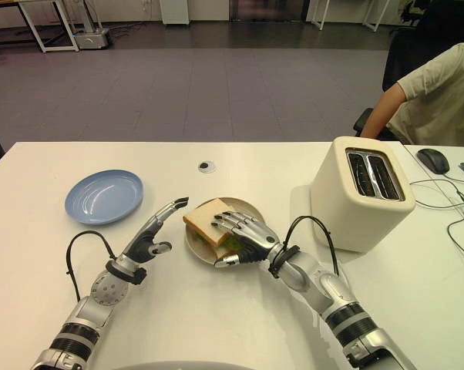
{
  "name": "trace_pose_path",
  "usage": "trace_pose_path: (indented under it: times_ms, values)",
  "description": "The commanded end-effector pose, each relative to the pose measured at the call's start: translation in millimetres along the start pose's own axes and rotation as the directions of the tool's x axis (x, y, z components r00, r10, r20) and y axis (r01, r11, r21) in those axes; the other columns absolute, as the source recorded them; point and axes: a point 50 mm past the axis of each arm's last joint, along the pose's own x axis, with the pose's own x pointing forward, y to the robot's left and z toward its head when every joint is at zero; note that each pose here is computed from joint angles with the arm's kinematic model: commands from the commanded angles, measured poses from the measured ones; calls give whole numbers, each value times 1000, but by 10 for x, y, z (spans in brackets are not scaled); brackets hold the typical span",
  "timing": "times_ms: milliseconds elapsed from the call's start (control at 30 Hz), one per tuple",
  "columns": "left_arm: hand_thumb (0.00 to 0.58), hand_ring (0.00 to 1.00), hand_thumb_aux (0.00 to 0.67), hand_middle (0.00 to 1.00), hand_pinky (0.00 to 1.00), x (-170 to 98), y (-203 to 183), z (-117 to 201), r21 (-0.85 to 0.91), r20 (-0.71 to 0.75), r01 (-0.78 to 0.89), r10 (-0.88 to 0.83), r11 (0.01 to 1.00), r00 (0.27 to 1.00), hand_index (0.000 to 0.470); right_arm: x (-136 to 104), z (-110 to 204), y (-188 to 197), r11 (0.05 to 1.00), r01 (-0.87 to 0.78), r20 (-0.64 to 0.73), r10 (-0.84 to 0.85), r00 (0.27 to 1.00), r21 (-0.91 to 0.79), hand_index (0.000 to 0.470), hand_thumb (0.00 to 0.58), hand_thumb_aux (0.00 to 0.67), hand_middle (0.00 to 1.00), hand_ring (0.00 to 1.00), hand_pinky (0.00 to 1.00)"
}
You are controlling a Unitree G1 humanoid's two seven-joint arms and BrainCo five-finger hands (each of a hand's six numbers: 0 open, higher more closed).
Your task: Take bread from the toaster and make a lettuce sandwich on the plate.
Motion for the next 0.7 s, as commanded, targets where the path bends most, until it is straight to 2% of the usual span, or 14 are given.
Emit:
trace_pose_path:
  times_ms: [33,200,300,367,467,500,533,567,633,700]
  values:
    - [0,0,0,0,0,-31,10,-36,16,-22,10,-10,1000,1000,0,-72,-64,1,993,-45,-13,44,999,-107,0,0,0,0,0,0]
    - [0,0,0,0,0,-51,98,-7,112,-9,38,-37,993,999,0,-66,-186,-310,970,155,-29,-163,986,-185,0,0,0,0,0,0]
    - [0,0,0,0,0,-79,197,90,271,19,121,-130,955,991,0,-223,-147,-620,961,267,69,-262,963,-78,0,0,0,0,0,0]
    - [0,0,0,0,0,-129,334,160,343,16,148,-163,928,986,0,-410,-163,-720,970,243,100,-240,966,-21,0,0,0,0,0,0]
    - [0,0,0,0,0,-268,467,178,423,-58,254,-254,870,965,0,-684,-277,-647,998,54,49,-56,997,26,0,0,0,0,0,0]
    - [462,459,368,459,459,-320,466,174,430,-88,310,-302,848,949,258,-766,-294,-564,998,-38,33,37,999,43,203,392,289,0,0,0]
    - [580,1000,670,1000,1000,-377,440,167,426,-119,377,-362,822,924,470,-836,-309,-487,991,-117,14,116,993,63,345,539,491,325,325,325]
    - [580,1000,670,1000,1000,-422,407,163,418,-143,432,-412,799,900,470,-879,-319,-442,983,-166,-2,166,986,77,470,580,670,949,949,949]
    - [580,1000,670,1000,1000,-481,299,161,378,-158,511,-490,772,857,470,-854,-299,-312,971,-218,-8,220,976,101,470,580,670,957,957,957]
    - [580,1000,670,1000,1000,-442,139,123,355,-152,537,-520,765,841,470,-730,-224,-102,963,-232,12,233,972,133,470,580,670,953,953,953]
